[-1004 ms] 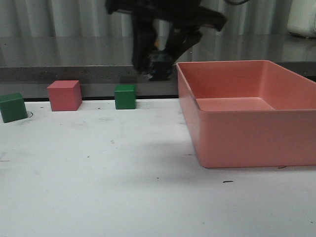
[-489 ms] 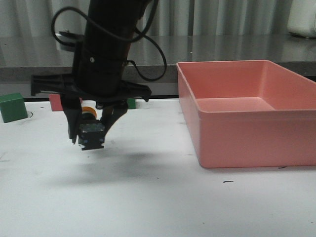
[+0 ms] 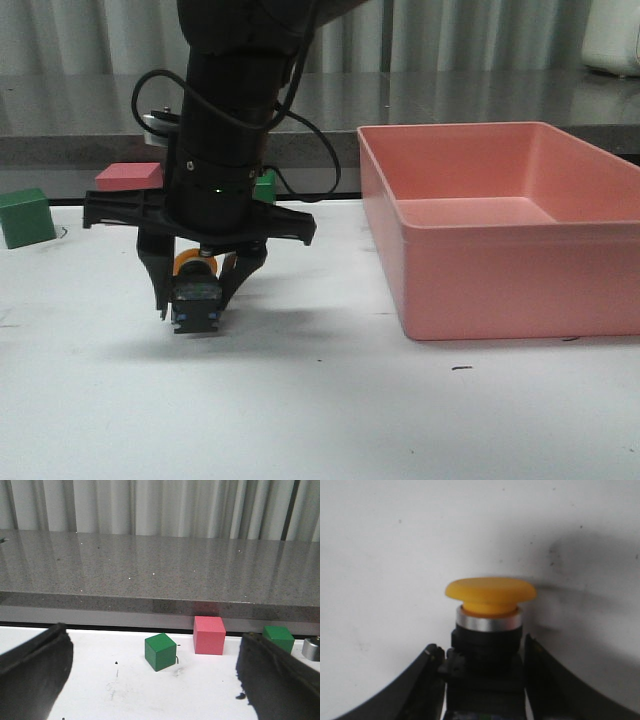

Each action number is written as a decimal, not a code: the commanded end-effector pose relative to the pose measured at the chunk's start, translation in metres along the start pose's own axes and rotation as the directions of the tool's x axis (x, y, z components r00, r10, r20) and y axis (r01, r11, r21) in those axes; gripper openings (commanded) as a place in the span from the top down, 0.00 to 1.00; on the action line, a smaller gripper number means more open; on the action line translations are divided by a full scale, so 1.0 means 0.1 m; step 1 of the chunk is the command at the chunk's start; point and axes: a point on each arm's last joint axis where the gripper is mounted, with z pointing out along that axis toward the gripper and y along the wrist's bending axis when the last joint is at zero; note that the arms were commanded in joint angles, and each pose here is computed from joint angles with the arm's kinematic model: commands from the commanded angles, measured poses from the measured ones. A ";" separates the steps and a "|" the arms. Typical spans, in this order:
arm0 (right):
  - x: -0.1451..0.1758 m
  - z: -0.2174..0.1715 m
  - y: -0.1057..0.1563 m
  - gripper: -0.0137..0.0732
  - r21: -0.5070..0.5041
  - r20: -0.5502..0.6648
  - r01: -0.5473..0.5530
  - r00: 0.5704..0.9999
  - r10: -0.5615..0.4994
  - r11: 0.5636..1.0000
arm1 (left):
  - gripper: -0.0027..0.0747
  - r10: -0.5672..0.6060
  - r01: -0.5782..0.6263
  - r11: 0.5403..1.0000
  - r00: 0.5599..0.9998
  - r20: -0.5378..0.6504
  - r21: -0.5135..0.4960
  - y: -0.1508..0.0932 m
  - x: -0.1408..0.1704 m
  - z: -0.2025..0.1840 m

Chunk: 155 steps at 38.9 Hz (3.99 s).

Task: Place and stand button with both arms

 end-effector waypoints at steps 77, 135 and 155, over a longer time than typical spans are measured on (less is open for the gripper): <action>0.41 -3.21 -2.12 0.92 0.442 0.253 -0.226 0.960 0.121 0.868 | 0.14 -0.013 0.012 1.000 0.994 0.105 0.012 -0.01 -0.18 0.00; 3.11 -2.99 -2.22 0.92 0.260 0.897 -0.101 0.395 -0.201 0.960 | 0.14 -0.024 0.021 0.996 0.999 0.030 0.092 -0.10 -0.24 0.18; 3.11 -2.99 -2.22 0.92 0.260 0.897 -0.101 0.395 -0.201 0.960 | 0.14 -0.009 0.180 0.889 0.927 -0.376 0.421 -1.00 -0.25 0.92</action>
